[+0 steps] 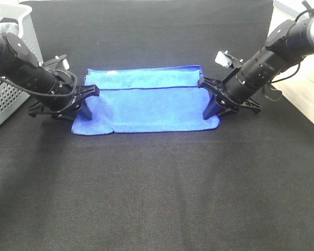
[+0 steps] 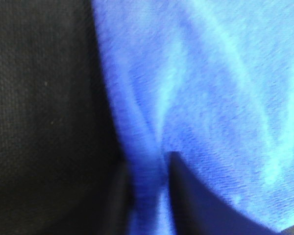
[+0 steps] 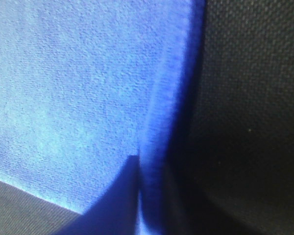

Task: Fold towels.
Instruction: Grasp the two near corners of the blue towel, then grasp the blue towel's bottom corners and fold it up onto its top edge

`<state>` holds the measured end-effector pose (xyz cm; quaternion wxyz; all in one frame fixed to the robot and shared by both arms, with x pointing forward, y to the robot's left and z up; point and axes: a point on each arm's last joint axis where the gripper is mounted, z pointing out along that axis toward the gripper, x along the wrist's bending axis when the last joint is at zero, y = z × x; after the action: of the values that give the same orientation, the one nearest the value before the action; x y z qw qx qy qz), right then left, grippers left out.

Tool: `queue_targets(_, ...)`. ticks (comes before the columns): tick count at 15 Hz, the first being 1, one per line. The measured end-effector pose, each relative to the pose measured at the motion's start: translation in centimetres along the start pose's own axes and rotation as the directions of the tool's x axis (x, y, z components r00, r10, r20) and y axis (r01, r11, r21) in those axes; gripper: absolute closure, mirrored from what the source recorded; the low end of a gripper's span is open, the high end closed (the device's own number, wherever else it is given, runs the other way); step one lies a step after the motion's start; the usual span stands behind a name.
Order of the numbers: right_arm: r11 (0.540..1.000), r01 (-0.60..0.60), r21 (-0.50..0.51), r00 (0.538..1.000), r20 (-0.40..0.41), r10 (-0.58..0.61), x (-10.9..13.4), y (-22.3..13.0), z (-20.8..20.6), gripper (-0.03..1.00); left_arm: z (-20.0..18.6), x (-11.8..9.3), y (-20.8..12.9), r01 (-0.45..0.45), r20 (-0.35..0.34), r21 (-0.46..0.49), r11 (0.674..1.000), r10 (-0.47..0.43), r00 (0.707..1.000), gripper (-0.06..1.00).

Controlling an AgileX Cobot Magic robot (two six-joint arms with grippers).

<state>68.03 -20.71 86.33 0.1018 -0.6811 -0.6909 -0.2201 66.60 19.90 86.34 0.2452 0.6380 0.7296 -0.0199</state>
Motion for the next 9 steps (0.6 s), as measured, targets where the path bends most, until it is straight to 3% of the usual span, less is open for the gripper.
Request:
queue_targets(2, 1.0, -0.01, 0.008, 1.0, -0.003, 0.01, 0.0, -0.1, 0.0, 0.97, 0.1, 0.0, -0.4, 0.001, 0.006, 0.038, 0.999, -0.001, 1.0, 0.93)
queue_targets(7, 0.998, -0.044, 0.045, 0.999, 0.003, 0.044, 0.5, -2.2, -1.7, 0.97, -3.3, 0.9, -0.4, -0.086, -0.018, 0.15, 0.985, 0.089, 0.996, 0.94)
queue_targets(9, 0.996, -0.055, 0.074, 0.998, 0.012, 0.054, 0.4, -4.1, -2.3, 0.97, -4.6, 0.4, -2.1, -0.116, -0.022, 0.206, 0.972, 0.124, 0.992, 0.94)
